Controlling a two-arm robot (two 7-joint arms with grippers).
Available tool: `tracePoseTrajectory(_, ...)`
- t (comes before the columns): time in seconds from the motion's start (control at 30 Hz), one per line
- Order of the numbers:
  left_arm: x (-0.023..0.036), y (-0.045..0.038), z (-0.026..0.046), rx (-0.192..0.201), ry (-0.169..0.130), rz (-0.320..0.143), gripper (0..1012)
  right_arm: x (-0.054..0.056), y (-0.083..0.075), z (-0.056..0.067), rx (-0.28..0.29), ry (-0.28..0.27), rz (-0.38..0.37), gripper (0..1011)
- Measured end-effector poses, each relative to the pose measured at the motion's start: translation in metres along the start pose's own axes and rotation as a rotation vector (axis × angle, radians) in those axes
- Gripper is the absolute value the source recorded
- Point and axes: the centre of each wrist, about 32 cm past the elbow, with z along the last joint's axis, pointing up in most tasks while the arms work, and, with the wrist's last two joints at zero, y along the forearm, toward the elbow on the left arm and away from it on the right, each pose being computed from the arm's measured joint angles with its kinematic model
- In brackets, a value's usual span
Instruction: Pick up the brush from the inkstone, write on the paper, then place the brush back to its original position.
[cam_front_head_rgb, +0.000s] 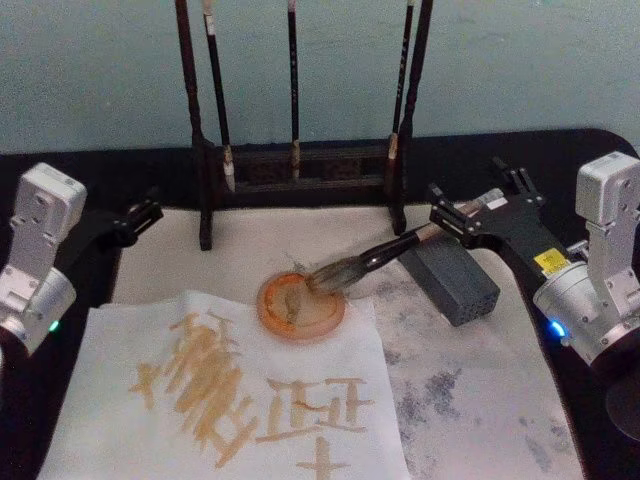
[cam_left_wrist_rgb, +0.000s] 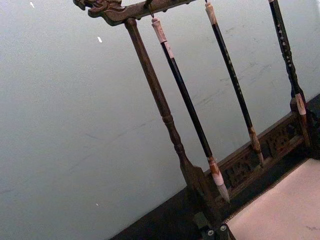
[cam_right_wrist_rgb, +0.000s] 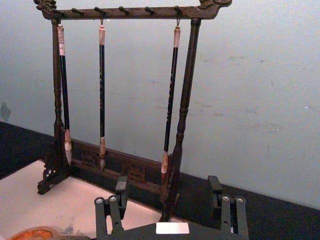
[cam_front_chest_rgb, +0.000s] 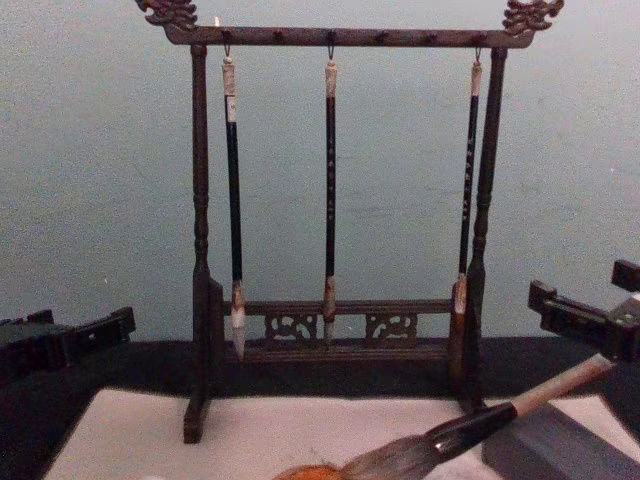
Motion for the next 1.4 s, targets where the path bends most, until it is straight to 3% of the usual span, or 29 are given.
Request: tracePoseTrajectory(1.4, 0.0, 0.0, 0.0, 0.0, 0.0, 0.0, 1002, 0.0001, -0.0001, 0.0, 0.0, -0.002, 0.0, 1008)
